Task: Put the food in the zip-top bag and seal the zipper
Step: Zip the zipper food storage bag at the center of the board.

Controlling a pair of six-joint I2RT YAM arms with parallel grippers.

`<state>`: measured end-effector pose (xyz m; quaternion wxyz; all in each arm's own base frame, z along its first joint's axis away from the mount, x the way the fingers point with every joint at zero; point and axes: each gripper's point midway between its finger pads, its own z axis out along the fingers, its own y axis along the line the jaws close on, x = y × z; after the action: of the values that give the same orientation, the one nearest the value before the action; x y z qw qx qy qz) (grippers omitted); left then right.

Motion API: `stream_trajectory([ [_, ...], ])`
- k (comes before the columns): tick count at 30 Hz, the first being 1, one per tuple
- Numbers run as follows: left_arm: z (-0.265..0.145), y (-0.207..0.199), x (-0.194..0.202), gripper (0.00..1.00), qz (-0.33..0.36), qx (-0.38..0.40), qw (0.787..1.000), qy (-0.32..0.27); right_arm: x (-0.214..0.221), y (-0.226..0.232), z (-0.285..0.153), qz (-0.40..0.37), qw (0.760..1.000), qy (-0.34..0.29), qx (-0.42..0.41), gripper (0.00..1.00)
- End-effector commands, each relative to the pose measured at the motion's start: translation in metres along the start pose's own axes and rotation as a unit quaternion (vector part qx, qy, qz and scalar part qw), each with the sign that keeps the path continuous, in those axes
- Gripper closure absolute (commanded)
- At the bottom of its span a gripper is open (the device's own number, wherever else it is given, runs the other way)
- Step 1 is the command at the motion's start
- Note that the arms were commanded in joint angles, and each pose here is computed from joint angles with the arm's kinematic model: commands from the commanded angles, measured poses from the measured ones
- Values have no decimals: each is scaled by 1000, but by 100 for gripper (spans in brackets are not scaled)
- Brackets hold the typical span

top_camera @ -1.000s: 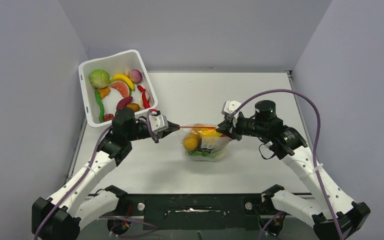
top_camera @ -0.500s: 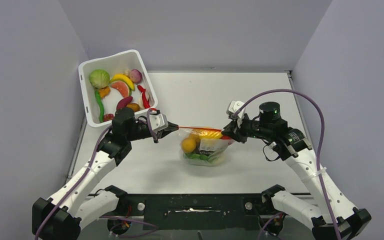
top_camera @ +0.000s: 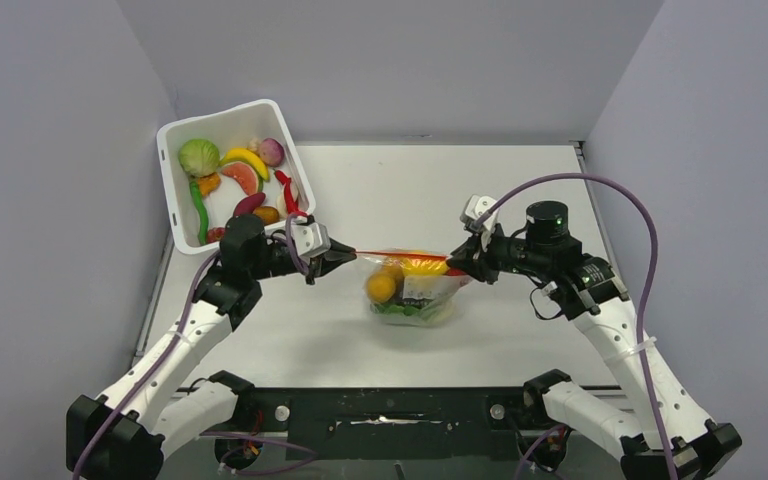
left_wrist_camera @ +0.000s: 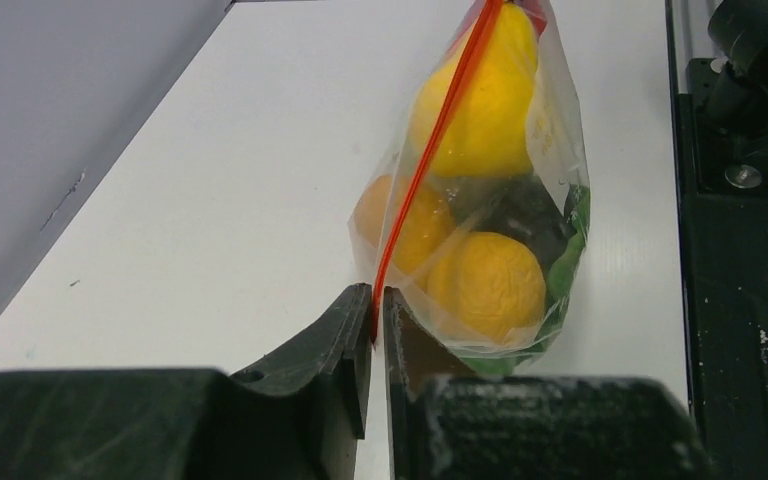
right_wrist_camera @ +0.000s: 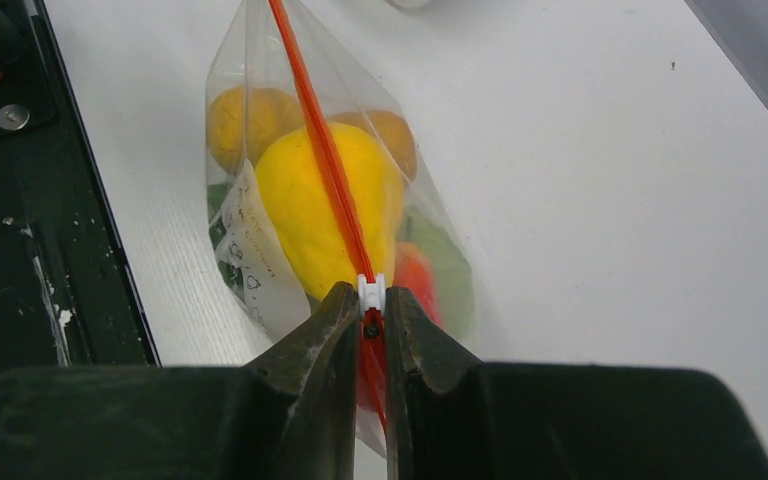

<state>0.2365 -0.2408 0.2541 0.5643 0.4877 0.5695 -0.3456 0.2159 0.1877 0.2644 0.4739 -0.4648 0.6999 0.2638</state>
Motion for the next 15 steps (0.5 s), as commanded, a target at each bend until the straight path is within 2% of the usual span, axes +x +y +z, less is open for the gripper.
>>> stream_trajectory([
  [1,0,5,-26,80,8,16,999,-46,-22,-20,-1,-23,999,-26,24,100],
  [3,3,-1,-30,61,7,36,997,-62,-21,-23,3,-32,999,-22,20,100],
  [5,6,-7,-32,54,10,60,996,-70,-23,-23,6,-39,999,-22,10,100],
  [9,17,-10,-27,46,9,104,993,-62,-29,-17,7,-57,998,-33,-9,100],
  [15,36,-1,-10,45,-1,134,990,-43,-27,-10,8,-73,996,-29,-28,100],
])
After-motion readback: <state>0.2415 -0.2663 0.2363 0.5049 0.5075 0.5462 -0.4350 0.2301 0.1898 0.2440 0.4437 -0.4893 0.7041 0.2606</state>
